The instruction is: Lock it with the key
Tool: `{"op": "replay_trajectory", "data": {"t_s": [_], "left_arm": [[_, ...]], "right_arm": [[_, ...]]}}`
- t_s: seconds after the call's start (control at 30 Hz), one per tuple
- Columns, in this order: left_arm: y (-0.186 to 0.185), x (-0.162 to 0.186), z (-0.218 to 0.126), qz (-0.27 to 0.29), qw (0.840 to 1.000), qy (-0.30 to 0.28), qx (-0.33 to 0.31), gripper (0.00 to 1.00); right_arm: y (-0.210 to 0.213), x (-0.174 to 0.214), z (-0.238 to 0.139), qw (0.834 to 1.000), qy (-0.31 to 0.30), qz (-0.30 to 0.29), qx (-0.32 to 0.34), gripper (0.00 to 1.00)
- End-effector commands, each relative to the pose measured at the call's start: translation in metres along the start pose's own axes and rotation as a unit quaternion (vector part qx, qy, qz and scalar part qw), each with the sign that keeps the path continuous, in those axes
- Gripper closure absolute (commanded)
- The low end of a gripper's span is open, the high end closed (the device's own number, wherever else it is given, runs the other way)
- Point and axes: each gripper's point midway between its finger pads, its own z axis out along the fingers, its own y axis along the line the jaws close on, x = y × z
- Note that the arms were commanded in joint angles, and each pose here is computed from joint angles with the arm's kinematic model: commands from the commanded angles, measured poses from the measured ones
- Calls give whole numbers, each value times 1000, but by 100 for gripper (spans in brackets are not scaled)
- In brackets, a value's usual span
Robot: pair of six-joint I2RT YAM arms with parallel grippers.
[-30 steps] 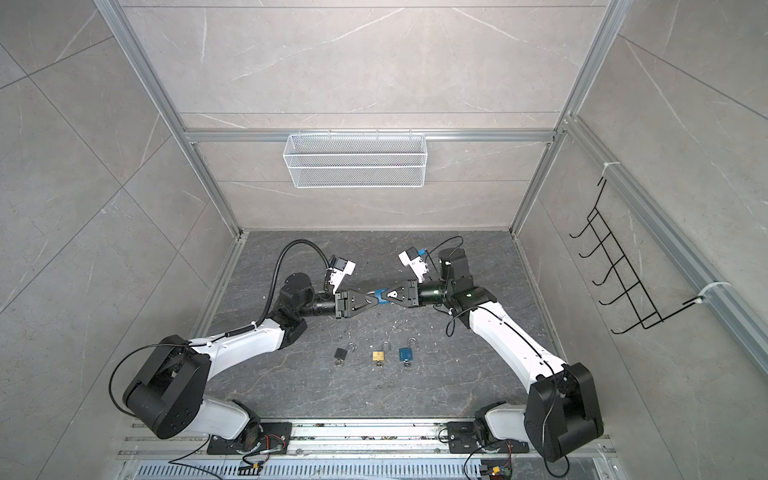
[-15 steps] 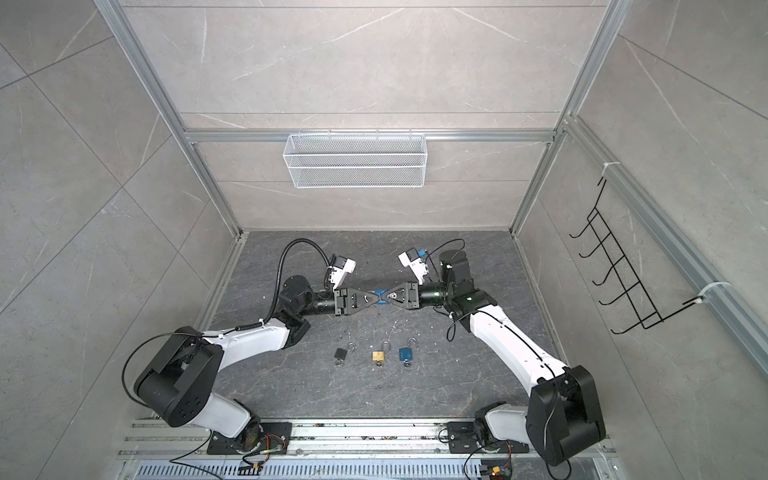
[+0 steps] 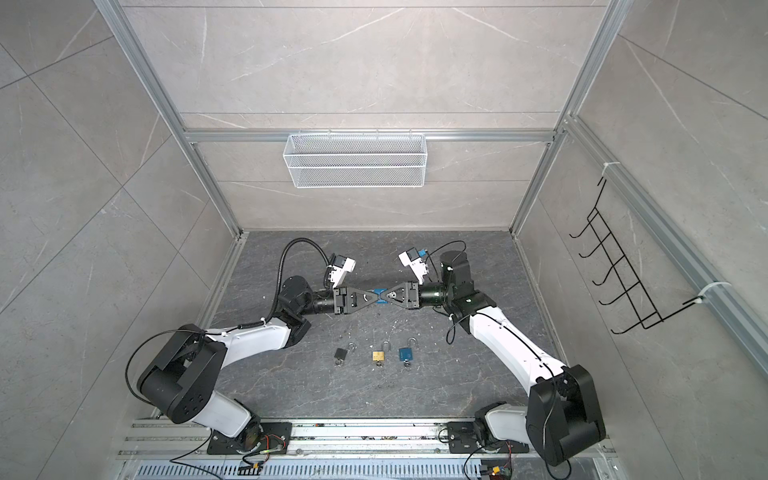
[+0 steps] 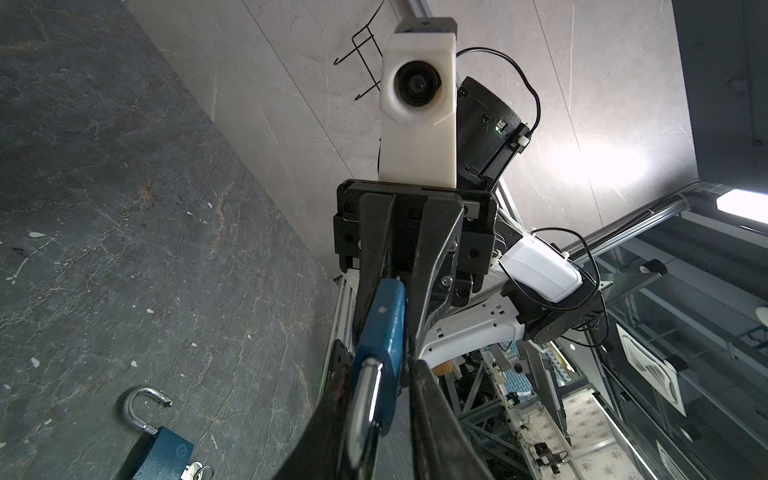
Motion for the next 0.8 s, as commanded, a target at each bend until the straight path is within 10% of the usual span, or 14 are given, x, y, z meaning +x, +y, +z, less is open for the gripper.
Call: {"op": "replay_trajectory", "data": {"t_s": [0.0,0.4,0.63,0.77], "left_arm": [[-30,-6,5,59,997,7,47,73],[-23,-9,11,56,998,7,32,79],[-11,-8,10,51,999,1,10,100],[-1,-8,5,63,998,-7,-27,100]], "right_arm": [[-9,1,4,1000,-4,7,5,100],[-14,10,8,1000,5,13,13,100],[-19,6,5,999,-2,14,38,100],[-20,-4,-8,998,-23,13,51,83]]}}
